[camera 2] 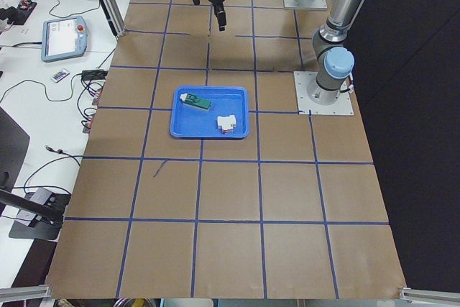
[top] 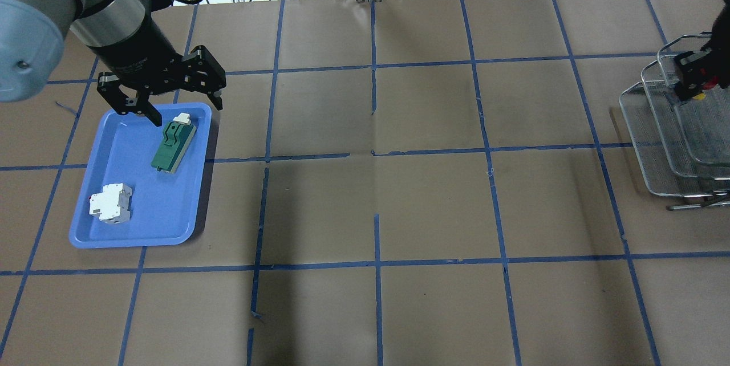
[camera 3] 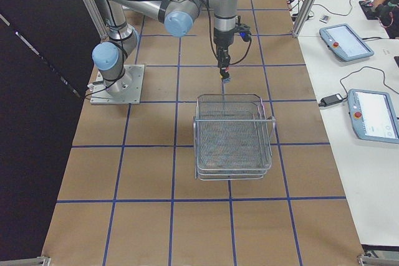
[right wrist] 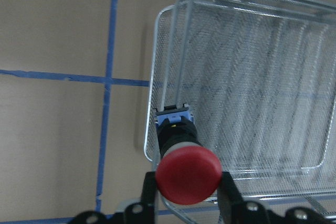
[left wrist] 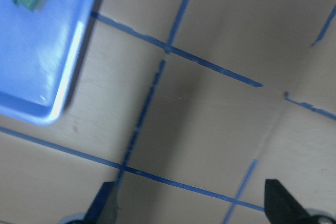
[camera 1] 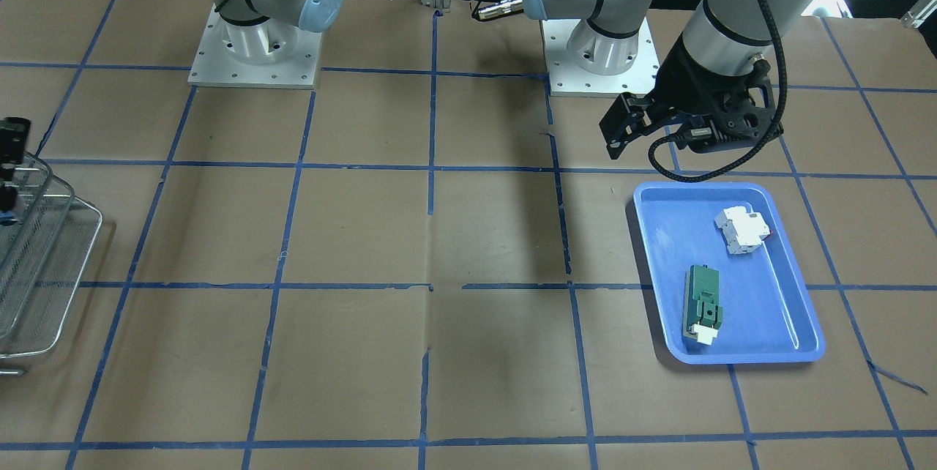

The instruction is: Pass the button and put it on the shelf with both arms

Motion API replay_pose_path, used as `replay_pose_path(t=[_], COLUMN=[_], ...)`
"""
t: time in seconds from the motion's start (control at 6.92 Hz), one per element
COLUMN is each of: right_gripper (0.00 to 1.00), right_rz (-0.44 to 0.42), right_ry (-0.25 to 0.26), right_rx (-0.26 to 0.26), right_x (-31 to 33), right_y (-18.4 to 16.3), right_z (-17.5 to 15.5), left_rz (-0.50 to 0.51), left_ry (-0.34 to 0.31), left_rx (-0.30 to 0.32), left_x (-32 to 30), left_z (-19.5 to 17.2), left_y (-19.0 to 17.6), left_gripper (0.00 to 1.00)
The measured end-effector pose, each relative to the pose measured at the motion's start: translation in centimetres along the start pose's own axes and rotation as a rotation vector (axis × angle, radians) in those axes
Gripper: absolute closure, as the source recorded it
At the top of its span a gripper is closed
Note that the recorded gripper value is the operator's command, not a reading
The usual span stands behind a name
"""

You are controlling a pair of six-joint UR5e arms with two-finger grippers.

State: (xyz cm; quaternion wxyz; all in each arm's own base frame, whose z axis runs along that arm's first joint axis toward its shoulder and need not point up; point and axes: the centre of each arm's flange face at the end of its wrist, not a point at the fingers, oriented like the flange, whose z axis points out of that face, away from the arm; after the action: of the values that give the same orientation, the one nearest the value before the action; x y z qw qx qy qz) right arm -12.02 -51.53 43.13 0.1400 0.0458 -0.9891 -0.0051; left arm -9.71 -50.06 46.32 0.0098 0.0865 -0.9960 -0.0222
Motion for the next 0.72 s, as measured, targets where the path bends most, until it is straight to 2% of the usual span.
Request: replay_pose_path(t=[0.14, 0.43, 0.58, 0.72], right_gripper=[0.58, 0.47, 0.34, 0.1], right_rz=[0.042, 0.106, 0.117, 0.119], right_ry=[-0.007, -0.065, -0.083, -0.093], right_rx=[-0.025, -0.049, -0.052, -0.048], right_x=[2.7, 6.7, 7.7, 8.2], right_y=[0.3, 0.8, 1.0, 1.0], right_z=[1.6, 4.9, 5.7, 5.9], left_rz=[0.063, 0.118, 0.122, 0.111], left_ry=[-0.031, -0.051, -0.043, -0.028], left_rx=[0.04, 0.08, 0.086, 0.088], left_x=[-0.1, 1.2, 1.8, 2.2], left_z=[-0.5, -1.0, -1.1, -1.3], left_y=[-0.3, -0.5, -0.5, -0.5], left_gripper=[0.0, 0.0, 0.0, 0.0])
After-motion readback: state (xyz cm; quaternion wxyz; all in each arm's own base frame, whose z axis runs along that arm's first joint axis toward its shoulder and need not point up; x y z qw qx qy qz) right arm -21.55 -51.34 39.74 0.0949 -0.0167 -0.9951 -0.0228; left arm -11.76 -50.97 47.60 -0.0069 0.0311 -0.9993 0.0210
